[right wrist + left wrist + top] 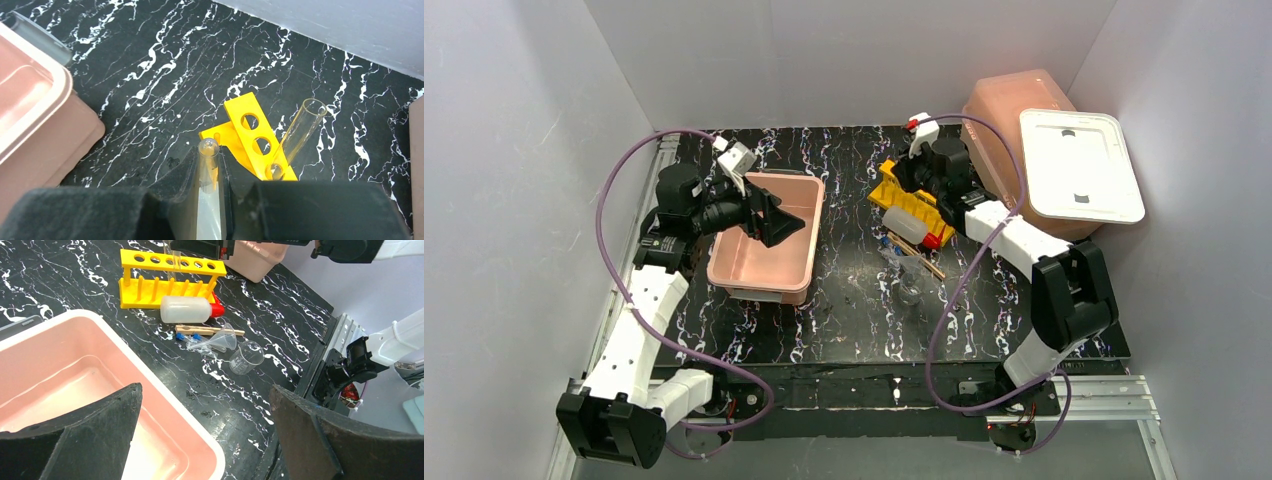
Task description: Organize the chemistry lab equipment
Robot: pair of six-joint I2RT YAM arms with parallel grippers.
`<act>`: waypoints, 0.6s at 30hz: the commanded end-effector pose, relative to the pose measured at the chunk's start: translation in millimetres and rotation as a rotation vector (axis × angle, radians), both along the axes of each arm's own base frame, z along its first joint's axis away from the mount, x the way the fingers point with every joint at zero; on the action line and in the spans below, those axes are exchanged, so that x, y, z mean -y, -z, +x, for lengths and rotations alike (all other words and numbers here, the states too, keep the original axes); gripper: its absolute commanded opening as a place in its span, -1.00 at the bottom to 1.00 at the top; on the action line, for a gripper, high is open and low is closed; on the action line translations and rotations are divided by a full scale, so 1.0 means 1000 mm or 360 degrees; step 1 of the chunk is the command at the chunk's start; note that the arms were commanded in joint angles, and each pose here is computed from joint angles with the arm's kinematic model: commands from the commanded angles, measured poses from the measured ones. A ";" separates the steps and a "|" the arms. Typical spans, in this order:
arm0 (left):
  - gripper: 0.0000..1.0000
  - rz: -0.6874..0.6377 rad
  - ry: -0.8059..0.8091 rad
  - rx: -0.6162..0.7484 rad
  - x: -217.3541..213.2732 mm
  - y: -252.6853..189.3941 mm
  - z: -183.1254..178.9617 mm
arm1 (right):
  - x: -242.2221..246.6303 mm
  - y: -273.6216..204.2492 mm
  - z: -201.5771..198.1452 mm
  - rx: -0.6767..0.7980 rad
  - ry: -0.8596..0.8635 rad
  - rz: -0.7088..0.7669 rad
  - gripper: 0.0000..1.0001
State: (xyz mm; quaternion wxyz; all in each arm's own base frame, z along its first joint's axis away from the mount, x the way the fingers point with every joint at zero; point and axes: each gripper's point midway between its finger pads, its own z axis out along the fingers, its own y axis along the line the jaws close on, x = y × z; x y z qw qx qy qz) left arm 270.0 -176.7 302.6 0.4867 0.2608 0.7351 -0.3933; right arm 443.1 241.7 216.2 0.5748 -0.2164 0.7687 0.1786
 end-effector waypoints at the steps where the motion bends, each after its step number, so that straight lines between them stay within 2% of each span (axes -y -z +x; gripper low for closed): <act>1: 0.97 0.0012 0.0051 0.0003 0.003 0.003 -0.002 | -0.001 -0.010 0.020 0.0123 0.0028 0.0026 -0.74; 18: 0.96 0.0045 0.0028 -0.0073 0.001 0.010 0.001 | 0.002 0.008 0.052 0.0172 0.0090 0.0032 -0.74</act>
